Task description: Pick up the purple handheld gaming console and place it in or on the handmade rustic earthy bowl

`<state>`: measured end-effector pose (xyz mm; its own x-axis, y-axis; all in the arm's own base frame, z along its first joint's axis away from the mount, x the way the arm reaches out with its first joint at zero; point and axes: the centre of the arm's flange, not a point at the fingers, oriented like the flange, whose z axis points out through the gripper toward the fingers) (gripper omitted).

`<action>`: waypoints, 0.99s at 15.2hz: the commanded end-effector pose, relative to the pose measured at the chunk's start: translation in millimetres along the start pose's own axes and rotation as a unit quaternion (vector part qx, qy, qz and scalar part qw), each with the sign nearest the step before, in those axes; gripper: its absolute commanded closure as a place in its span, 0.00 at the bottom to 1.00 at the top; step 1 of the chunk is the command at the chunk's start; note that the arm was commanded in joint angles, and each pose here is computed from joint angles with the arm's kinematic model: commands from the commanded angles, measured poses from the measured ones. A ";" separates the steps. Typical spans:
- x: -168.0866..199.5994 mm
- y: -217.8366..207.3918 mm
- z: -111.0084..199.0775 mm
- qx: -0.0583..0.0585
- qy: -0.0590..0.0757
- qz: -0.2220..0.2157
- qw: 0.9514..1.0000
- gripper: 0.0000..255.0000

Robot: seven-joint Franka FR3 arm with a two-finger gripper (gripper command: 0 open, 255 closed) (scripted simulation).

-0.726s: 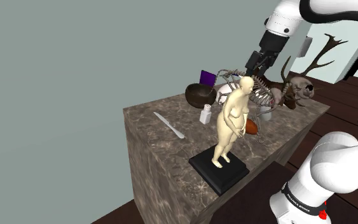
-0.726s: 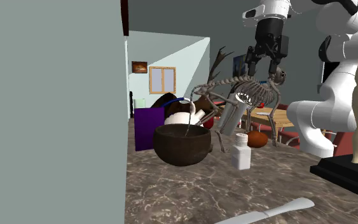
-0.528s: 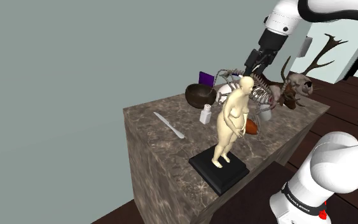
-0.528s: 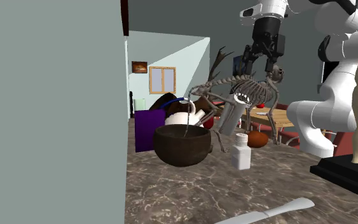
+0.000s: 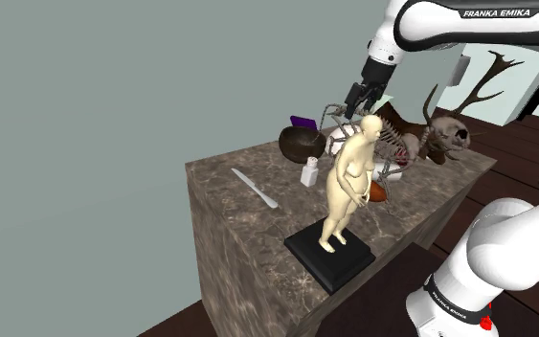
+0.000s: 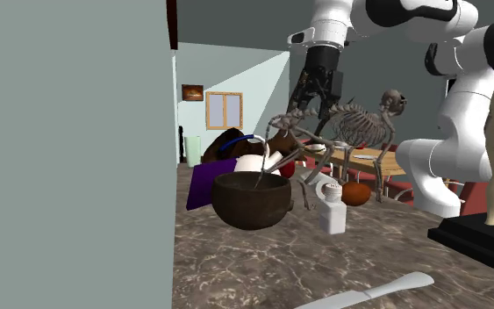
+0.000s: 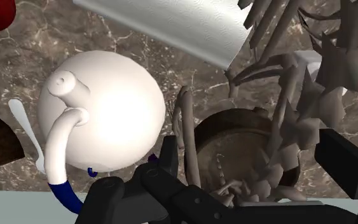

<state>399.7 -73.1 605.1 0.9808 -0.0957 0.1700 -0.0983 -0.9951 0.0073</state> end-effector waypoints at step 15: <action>170.4 88.5 86.7 -0.016 0.003 -0.041 0.999 0.00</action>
<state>562.6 -172.8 553.1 0.9846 -0.0187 0.1736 -0.0279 -0.9983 0.0506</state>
